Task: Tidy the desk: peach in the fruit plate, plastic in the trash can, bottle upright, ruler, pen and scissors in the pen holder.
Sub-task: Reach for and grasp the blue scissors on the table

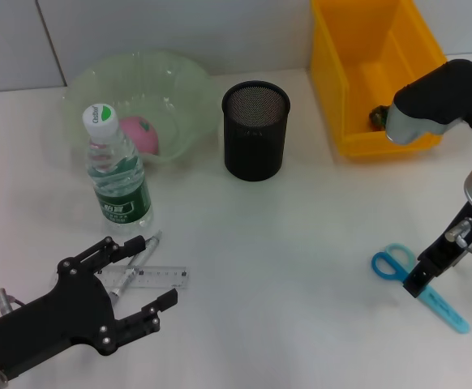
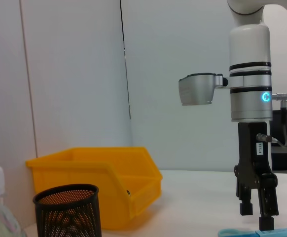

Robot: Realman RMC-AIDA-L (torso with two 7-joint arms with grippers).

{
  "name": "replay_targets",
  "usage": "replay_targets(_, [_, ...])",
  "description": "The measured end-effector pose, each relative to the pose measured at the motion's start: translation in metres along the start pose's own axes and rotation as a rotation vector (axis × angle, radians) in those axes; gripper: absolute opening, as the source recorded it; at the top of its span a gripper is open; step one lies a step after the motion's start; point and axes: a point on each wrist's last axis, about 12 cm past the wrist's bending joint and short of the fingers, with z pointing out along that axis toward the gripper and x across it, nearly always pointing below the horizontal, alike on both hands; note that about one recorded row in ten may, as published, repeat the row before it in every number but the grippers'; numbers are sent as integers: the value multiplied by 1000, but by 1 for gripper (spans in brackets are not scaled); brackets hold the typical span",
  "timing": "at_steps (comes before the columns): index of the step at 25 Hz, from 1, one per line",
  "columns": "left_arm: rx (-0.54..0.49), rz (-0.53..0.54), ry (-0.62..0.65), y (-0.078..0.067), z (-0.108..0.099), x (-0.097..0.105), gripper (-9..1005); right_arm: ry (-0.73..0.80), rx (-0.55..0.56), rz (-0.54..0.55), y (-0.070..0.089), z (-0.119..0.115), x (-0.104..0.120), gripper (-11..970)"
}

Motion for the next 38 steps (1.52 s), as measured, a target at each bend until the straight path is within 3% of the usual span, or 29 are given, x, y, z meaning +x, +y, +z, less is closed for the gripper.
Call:
replay_targets(31, [3,3,-2,-1,0,1,785,-10,24,-29,9,9,-4,817])
replay_targets(38, [7,3,-2,-1,1,1,785,-8,32,-46,11,14,-4,771])
